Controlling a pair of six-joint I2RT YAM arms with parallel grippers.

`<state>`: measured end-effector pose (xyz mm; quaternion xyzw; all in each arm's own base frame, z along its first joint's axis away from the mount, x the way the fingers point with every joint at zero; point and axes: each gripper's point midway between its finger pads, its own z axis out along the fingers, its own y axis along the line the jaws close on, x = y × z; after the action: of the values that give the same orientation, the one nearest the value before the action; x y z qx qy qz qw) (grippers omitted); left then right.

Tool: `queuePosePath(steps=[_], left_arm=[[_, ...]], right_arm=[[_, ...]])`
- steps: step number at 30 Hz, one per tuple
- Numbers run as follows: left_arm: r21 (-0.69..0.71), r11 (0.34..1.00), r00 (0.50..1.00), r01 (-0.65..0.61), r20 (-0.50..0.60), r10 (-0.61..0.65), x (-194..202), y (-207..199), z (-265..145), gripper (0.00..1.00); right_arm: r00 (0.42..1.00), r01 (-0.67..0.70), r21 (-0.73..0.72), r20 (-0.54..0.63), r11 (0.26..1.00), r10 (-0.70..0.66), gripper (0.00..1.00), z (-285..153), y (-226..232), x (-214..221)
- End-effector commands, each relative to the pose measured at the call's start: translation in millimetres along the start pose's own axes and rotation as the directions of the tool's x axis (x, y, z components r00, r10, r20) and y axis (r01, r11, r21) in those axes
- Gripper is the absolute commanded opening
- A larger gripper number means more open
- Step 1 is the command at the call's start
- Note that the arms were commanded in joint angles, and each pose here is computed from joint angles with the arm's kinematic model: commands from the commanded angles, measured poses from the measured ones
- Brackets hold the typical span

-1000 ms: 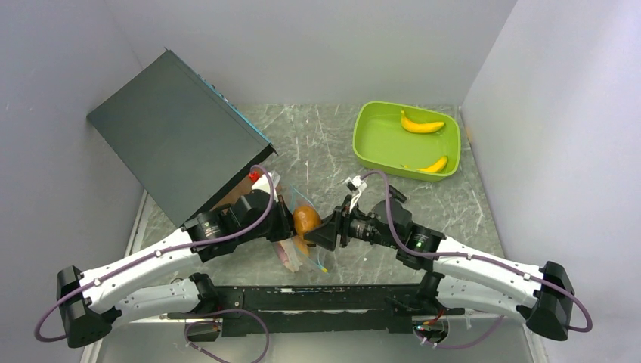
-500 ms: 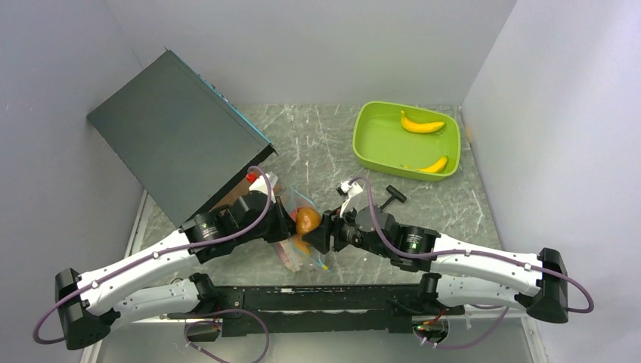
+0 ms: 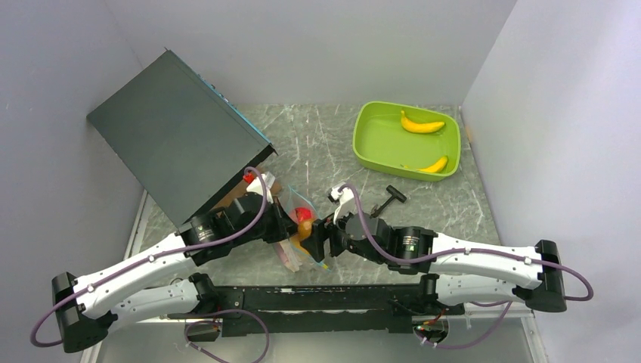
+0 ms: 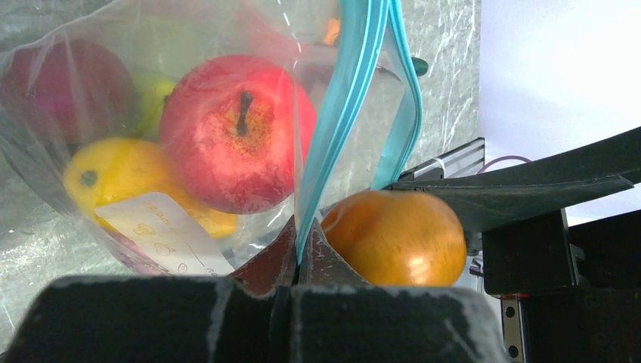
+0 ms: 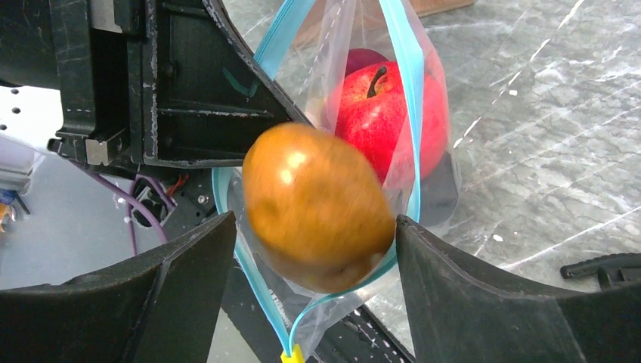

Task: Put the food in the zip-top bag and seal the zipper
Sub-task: Place the fake vegetable in the zipper food storage bag, then adjust the zipper food storage bag at the center of the board.

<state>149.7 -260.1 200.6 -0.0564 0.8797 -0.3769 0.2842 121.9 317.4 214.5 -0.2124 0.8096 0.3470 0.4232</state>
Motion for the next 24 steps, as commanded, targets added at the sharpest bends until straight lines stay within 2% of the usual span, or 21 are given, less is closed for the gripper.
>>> queuePosePath(steps=[1, 10, 14, 18, 20, 24], left_arm=[[0.060, 0.998, 0.999, 0.021, 0.034, -0.023, -6.8, -12.8, -3.7, 0.00], [0.061, 0.998, 0.998, 0.034, 0.044, -0.037, -6.7, -9.5, -4.7, 0.00], [0.067, 0.997, 0.997, 0.042, 0.058, -0.046, -9.5, -9.9, -8.0, 0.00], [0.061, 0.997, 0.997, 0.046, 0.062, -0.049, -9.3, -7.3, -9.0, 0.00], [0.061, 0.997, 0.997, 0.051, 0.059, -0.055, -8.3, -6.1, -8.7, 0.00], [0.062, 0.996, 0.996, 0.058, 0.057, -0.061, -8.0, -6.2, -9.7, 0.00]], right_arm=[[0.999, 0.010, -0.016, 0.050, 1.000, -0.010, 0.79, -12.7, 8.2, -22.6], [1.000, 0.013, -0.092, 0.018, 0.996, -0.012, 0.84, -33.2, 13.0, -13.7], [0.997, 0.070, -0.233, -0.011, 0.970, -0.074, 0.87, -44.0, 28.3, 12.2], [0.987, 0.146, -0.292, -0.018, 0.945, -0.158, 0.86, -48.4, 32.3, 43.8], [0.981, 0.184, -0.286, -0.011, 0.940, -0.195, 0.85, -47.3, 32.1, 53.6], [0.970, 0.240, -0.142, 0.008, 0.960, -0.242, 0.78, -33.9, 20.9, 55.2]])
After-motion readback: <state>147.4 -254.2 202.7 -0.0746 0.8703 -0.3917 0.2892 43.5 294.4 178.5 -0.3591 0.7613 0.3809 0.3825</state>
